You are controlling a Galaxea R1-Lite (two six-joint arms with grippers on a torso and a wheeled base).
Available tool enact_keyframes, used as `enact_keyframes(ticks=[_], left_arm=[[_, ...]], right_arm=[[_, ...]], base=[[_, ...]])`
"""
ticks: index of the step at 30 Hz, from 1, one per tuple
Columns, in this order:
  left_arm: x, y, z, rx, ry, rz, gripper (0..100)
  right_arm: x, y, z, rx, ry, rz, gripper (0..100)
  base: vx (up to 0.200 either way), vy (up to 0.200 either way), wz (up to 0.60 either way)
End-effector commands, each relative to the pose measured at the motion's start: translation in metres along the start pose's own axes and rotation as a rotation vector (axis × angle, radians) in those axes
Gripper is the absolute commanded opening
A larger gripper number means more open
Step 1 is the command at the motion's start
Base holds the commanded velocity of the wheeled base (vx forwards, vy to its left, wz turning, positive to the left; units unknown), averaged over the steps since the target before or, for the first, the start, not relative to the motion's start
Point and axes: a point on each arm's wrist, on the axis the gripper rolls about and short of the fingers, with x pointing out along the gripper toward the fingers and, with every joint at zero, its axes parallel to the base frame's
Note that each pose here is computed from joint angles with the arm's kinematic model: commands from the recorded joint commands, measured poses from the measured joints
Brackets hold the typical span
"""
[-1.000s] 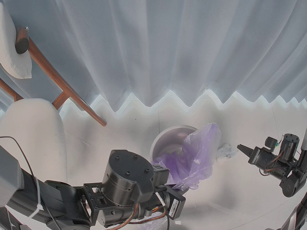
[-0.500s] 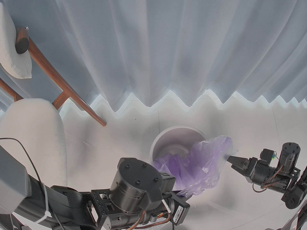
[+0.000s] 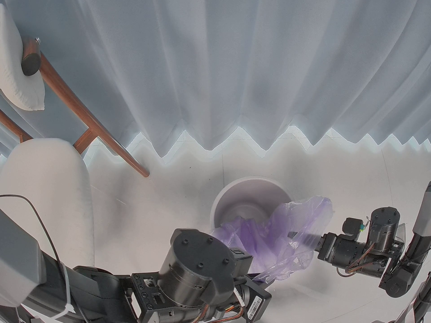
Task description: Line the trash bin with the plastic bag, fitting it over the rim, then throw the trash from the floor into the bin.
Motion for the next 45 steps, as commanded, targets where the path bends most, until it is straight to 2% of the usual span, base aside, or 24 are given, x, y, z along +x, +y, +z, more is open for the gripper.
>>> enact_keyframes(ticks=[1, 4, 5, 10, 15, 16, 17, 18, 19, 20, 22, 23, 24, 27, 29, 32, 35, 40, 45], left_arm=[[0.000, -0.001, -0.001, 0.000, 0.002, -0.003, 0], [0.000, 0.000, 0.000, -0.003, 0.000, 0.001, 0], [0.000, 0.000, 0.000, -0.003, 0.000, 0.003, 0], [0.001, 0.003, 0.001, -0.008, -0.001, 0.009, 0], [0.001, 0.004, 0.002, -0.012, -0.003, 0.011, 0], [0.001, 0.007, 0.003, -0.017, -0.006, 0.020, 0], [0.001, 0.007, 0.003, -0.017, -0.006, 0.020, 0], [0.002, 0.012, 0.005, -0.020, -0.015, 0.033, 0], [0.002, 0.012, 0.005, -0.020, -0.015, 0.033, 0], [0.004, 0.012, 0.011, -0.023, -0.034, 0.035, 100], [0.004, 0.011, 0.013, -0.023, -0.039, 0.034, 100], [0.004, 0.010, 0.015, -0.028, -0.049, 0.031, 100], [0.004, 0.010, 0.017, -0.033, -0.054, 0.029, 100], [0.000, 0.011, 0.021, -0.071, -0.069, 0.031, 100], [-0.002, 0.014, 0.022, -0.083, -0.075, 0.037, 100], [-0.012, 0.031, 0.022, -0.116, -0.072, 0.093, 100], [-0.019, 0.041, 0.021, -0.131, -0.069, 0.123, 100], [-0.030, 0.047, 0.004, -0.134, -0.008, 0.153, 100], [-0.040, 0.046, -0.018, -0.083, 0.066, 0.148, 100]], right_arm=[[0.016, -0.008, -0.007, -0.009, 0.039, -0.034, 100], [0.020, -0.007, -0.006, -0.036, 0.032, -0.036, 100], [0.021, -0.007, -0.005, -0.042, 0.025, -0.039, 0], [0.025, -0.002, 0.003, -0.079, -0.042, -0.040, 0], [0.024, 0.000, 0.006, -0.137, -0.059, -0.034, 0], [0.025, 0.001, 0.009, -0.181, -0.077, -0.026, 0], [0.025, 0.001, 0.009, -0.181, -0.077, -0.026, 0], [0.031, 0.006, 0.020, -0.243, -0.128, 0.009, 0], [0.031, 0.006, 0.020, -0.243, -0.128, 0.009, 0], [0.040, 0.014, 0.034, -0.307, -0.189, 0.049, 0], [0.042, 0.016, 0.036, -0.323, -0.197, 0.059, 0], [0.050, 0.026, 0.050, -0.408, -0.228, 0.124, 0], [0.051, 0.026, 0.054, -0.436, -0.224, 0.142, 0], [0.052, 0.020, 0.058, -0.530, -0.175, 0.176, 0], [0.052, 0.017, 0.059, -0.550, -0.159, 0.185, 0], [0.054, 0.002, 0.064, -0.626, -0.122, 0.214, 0], [0.058, -0.002, 0.073, -0.652, -0.135, 0.230, 0], [0.067, -0.008, 0.080, -0.638, -0.136, 0.213, 0], [0.069, -0.008, 0.081, -0.629, -0.122, 0.204, 0]], base=[[0.000, 0.000, 0.00], [0.000, 0.000, 0.00], [0.000, 0.000, 0.00], [0.000, 0.000, 0.00], [0.000, 0.000, 0.00], [0.000, 0.000, 0.00], [0.000, 0.000, 0.00], [0.000, 0.000, 0.00], [0.000, 0.000, 0.00], [0.000, 0.000, 0.00], [0.000, 0.000, 0.00], [0.000, 0.000, 0.00], [0.000, 0.000, 0.00], [0.000, 0.000, 0.00], [0.000, 0.000, 0.00], [0.000, 0.000, 0.00], [0.000, 0.000, 0.00], [0.000, 0.000, 0.00], [0.000, 0.000, 0.00]])
